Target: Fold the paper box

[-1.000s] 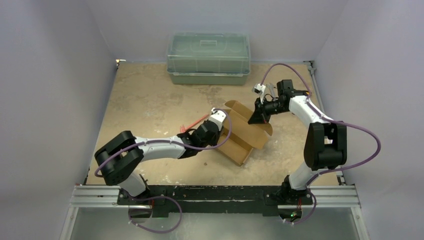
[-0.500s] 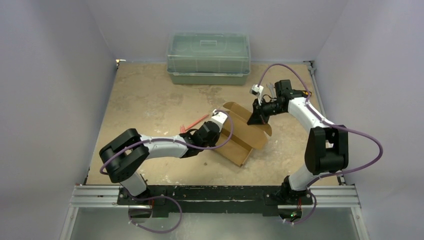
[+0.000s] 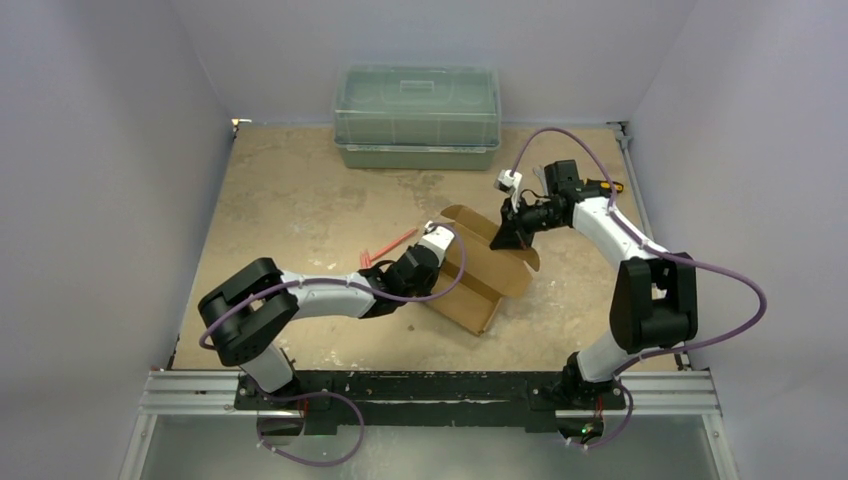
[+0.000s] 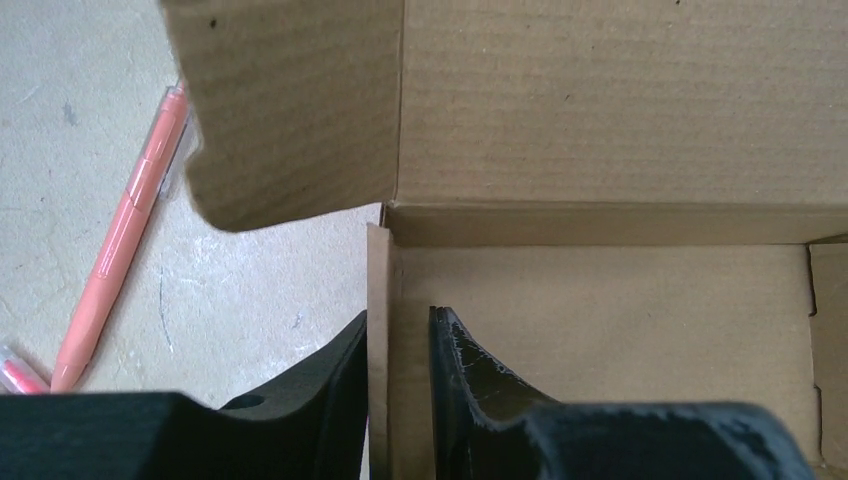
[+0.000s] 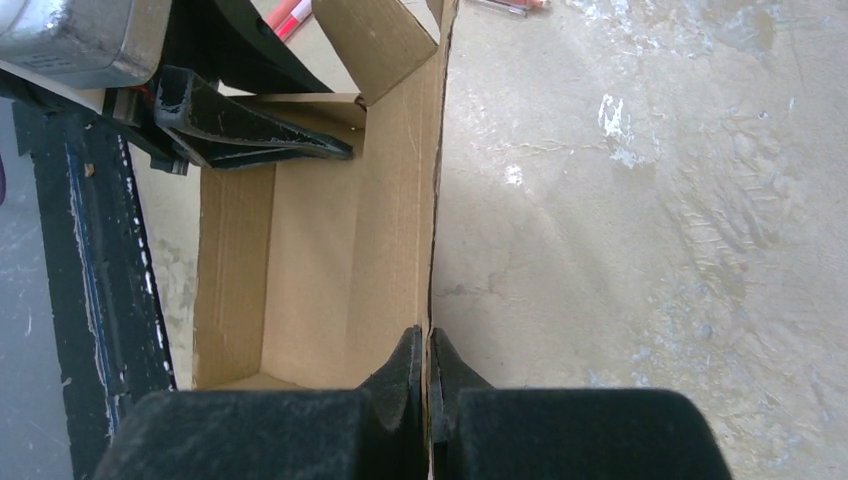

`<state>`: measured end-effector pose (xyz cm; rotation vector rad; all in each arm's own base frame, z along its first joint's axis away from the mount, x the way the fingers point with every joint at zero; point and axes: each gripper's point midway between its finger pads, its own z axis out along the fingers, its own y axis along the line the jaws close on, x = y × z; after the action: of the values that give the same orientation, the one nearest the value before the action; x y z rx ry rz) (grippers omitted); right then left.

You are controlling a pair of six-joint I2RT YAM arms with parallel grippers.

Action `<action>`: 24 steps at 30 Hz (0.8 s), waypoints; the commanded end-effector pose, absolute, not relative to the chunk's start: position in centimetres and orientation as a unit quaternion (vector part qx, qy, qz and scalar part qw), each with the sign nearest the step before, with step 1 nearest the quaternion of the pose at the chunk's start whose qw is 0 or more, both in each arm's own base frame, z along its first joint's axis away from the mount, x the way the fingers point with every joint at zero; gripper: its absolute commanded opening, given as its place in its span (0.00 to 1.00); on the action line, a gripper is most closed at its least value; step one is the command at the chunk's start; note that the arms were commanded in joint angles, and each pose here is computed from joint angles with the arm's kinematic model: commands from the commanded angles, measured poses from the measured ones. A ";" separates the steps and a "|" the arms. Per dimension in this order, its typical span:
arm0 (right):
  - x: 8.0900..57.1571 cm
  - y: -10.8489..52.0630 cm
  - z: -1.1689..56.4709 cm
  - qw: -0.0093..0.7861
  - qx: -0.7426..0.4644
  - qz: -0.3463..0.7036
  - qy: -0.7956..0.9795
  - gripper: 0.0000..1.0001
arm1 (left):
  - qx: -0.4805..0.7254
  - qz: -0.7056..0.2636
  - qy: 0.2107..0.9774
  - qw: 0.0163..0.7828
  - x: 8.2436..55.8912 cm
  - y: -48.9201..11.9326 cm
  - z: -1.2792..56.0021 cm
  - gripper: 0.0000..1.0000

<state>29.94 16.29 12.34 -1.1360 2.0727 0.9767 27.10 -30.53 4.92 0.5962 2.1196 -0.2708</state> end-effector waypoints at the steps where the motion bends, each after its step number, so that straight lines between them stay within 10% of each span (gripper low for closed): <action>1: 30.1 16.9 13.4 0.318 -0.453 0.347 0.757 0.00 | 0.229 -0.123 0.853 0.453 27.0 -30.9 6.5 0.26; 14: 31.4 16.4 13.5 0.343 -0.449 0.301 0.768 0.00 | 0.187 -0.158 0.853 0.462 26.4 -30.3 9.8 0.47; 24: 31.2 17.3 14.5 0.365 -0.475 0.261 0.757 0.00 | 0.215 -0.103 0.873 0.425 27.0 -30.3 6.4 0.26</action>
<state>30.63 17.08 13.00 -1.1987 2.0187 0.7746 26.39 -29.92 6.96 0.5176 2.1611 -0.3016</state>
